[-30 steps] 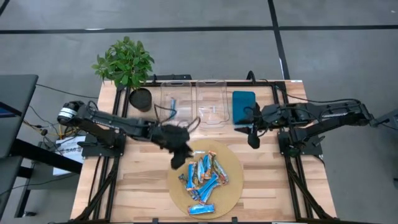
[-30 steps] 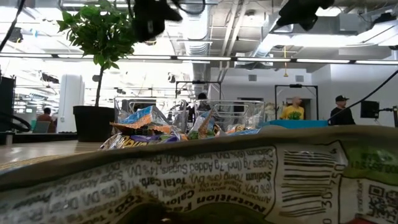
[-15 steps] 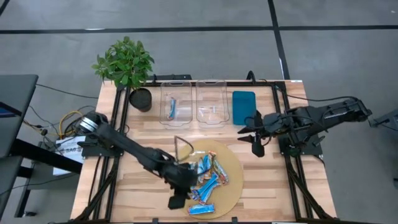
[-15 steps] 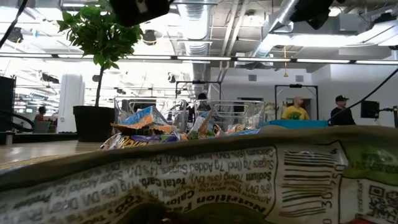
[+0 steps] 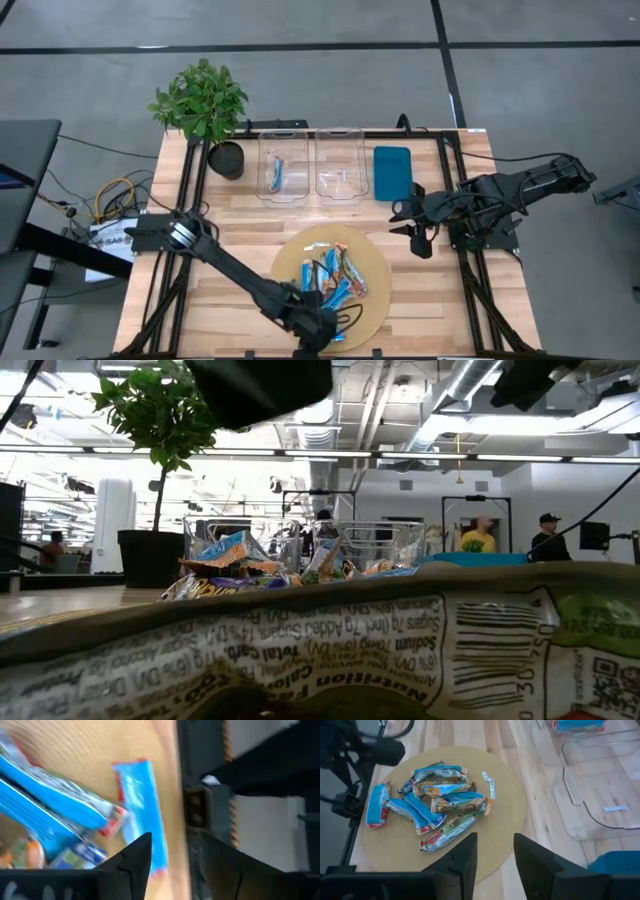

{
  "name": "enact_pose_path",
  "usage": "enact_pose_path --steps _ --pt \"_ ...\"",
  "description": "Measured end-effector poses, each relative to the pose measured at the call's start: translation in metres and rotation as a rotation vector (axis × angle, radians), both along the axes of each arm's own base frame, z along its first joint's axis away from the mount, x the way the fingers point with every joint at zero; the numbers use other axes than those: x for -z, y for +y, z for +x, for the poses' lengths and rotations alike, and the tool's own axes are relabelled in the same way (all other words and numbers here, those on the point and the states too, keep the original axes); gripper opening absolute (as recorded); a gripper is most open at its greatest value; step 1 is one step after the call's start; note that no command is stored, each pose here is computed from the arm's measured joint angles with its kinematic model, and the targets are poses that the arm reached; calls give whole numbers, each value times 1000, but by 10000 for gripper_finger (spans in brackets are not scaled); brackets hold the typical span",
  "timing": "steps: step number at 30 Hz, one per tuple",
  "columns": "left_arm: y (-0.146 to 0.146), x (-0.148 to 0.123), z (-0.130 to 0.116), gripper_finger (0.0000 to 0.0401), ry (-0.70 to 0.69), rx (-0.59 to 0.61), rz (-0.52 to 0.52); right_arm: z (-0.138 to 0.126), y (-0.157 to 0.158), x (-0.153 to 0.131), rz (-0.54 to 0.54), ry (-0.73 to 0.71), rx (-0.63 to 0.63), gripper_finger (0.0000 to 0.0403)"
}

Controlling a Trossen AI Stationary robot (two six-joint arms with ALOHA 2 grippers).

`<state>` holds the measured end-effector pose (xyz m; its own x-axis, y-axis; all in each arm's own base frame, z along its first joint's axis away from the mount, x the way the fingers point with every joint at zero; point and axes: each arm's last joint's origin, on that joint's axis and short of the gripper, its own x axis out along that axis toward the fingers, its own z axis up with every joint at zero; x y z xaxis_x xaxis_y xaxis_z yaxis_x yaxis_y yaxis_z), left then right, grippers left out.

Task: Pick and place Granola Bars by type
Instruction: Put the bottom red granola bar into the left transparent bin

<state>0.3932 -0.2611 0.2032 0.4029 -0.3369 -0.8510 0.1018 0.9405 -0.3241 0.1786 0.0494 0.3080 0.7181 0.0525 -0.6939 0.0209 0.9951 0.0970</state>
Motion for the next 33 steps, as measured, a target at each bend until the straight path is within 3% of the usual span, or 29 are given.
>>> enact_pose_path --steps 2,9,13,19,27,33 --pt "-2 7 3 157 8 -26 40 0 0 0 -3 0 3 118" --pt "-3 19 3 158 41 -69 40 0 0 0 -8 4 6 118" --pt "-5 20 2 158 55 -43 -1 0 0 0 -9 4 7 118" --pt "-4 27 1 158 48 -58 28 0 -1 0 -25 0 16 118" --pt "-11 56 8 158 87 -28 -29 0 -1 0 -26 -9 15 118" --pt "-11 57 8 142 83 -55 0 1 -1 -1 -25 -13 15 118"
